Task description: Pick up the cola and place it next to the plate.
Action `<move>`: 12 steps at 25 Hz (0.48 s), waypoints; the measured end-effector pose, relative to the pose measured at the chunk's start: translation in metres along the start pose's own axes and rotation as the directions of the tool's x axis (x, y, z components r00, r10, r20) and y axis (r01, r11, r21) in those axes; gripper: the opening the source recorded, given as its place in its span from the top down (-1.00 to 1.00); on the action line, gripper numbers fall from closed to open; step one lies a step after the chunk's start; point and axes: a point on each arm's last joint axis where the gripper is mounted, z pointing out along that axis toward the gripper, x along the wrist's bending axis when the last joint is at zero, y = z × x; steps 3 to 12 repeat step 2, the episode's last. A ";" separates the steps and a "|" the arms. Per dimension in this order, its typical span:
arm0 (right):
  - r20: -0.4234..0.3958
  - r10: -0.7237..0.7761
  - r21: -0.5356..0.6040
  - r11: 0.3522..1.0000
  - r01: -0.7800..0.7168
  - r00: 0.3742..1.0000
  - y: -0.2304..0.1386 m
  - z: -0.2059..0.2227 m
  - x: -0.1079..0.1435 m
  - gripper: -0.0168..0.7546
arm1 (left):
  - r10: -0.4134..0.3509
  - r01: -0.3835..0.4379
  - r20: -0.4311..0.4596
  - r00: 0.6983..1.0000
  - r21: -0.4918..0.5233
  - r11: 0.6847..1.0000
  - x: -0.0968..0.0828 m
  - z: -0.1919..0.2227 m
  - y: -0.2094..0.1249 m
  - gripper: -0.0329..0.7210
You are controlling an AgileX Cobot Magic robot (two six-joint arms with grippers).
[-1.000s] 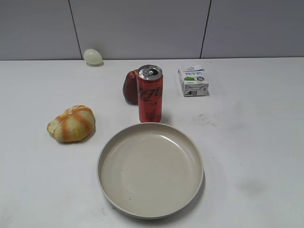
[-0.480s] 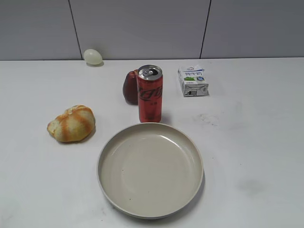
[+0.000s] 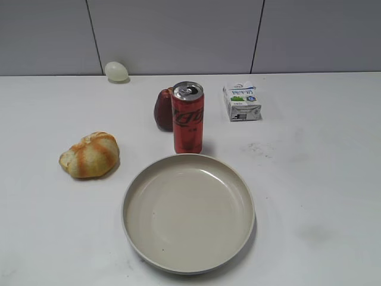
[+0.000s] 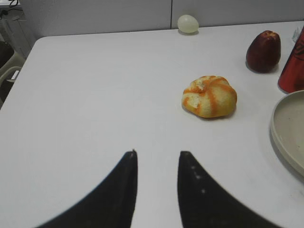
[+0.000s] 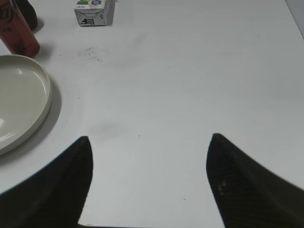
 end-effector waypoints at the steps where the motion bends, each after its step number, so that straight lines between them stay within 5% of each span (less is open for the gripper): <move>1: -0.001 0.000 -0.008 1.000 0.000 1.000 -0.001 -0.001 0.000 -0.58 | 0.000 0.000 0.000 1.000 0.000 1.000 0.000 0.000 0.000 0.30; 12: -0.001 0.000 -0.017 1.000 0.000 1.000 -0.001 -0.002 0.000 -0.58 | 0.000 0.000 0.000 1.000 0.000 1.000 0.000 0.000 0.000 0.30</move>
